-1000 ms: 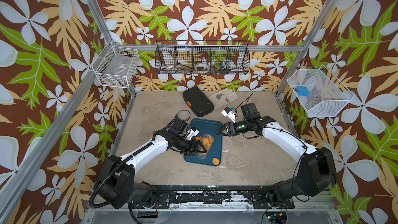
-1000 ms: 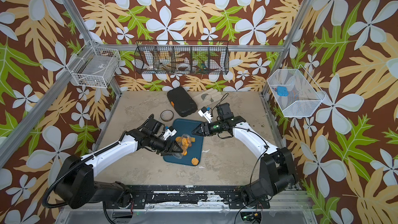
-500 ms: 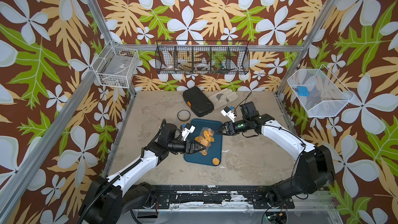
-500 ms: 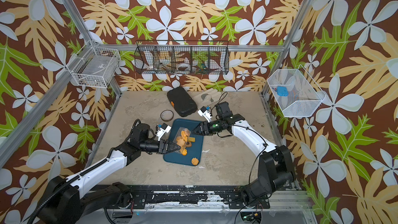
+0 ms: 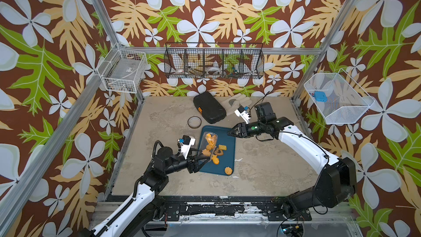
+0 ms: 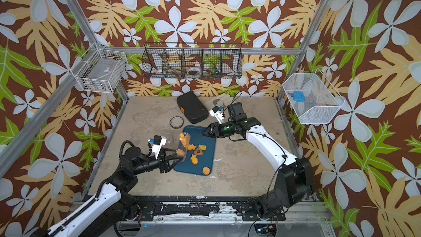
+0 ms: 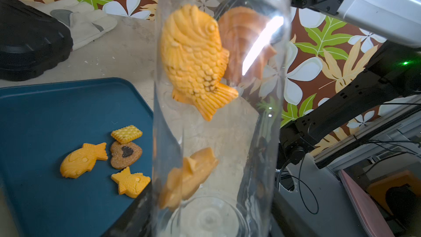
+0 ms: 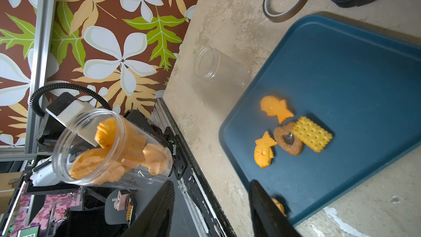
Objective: Pour the cookies out of the jar
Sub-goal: Pour the cookies in the jar onto the tray.
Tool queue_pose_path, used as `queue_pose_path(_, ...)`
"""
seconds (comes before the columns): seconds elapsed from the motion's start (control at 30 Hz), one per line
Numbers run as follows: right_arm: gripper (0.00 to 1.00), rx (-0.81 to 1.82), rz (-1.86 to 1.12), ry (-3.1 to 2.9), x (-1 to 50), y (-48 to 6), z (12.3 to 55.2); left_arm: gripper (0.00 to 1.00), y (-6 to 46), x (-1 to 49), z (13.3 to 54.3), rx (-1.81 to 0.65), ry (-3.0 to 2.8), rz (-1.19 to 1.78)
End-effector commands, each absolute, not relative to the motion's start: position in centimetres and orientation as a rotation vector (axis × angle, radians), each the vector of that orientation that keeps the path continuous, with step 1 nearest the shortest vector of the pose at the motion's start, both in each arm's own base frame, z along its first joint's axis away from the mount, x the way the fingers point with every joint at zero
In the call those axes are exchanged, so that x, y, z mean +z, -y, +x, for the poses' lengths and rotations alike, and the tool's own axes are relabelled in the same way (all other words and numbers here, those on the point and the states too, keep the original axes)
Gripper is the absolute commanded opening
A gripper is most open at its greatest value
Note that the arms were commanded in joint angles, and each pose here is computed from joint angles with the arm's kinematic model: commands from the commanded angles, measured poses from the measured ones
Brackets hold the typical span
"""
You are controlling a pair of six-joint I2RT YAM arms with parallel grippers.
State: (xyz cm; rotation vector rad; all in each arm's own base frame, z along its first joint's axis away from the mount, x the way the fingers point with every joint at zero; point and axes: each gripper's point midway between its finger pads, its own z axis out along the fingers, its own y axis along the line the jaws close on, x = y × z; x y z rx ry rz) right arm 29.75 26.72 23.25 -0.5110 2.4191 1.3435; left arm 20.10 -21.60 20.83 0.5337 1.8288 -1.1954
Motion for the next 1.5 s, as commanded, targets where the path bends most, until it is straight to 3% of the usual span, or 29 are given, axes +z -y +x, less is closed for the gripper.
queue_pose_path(0.0,0.54,1.334,-0.489,-2.422,23.4,-27.3,30.0,0.51,21.3,20.2,21.0,-1.137,-1.895,0.509)
queue_pose_path(0.37,0.54,1.346,-0.478,-2.403,22.9,-28.6,29.5,0.51,21.0,15.9,22.0,-1.093,-2.329,0.319)
queue_pose_path(0.6,0.54,1.321,-0.478,-2.386,22.5,-27.9,28.7,0.49,21.6,11.2,19.5,-1.14,-2.789,0.245)
queue_pose_path(0.9,0.54,1.335,-0.499,-2.374,21.0,-27.4,27.4,0.49,22.5,10.8,20.0,-1.076,-2.993,0.23)
queue_pose_path(1.17,0.55,1.344,-0.528,-2.339,21.1,-27.7,27.5,0.48,23.9,13.8,21.1,-1.159,-2.982,0.158)
queue_pose_path(1.37,0.55,1.352,-0.561,-2.322,21.2,-27.8,27.4,0.48,23.0,10.8,19.5,-1.134,-3.07,0.12)
queue_pose_path(1.47,0.55,1.354,-0.568,-2.317,21.3,-27.8,27.4,0.48,23.2,11.6,19.9,-1.116,-3.052,0.12)
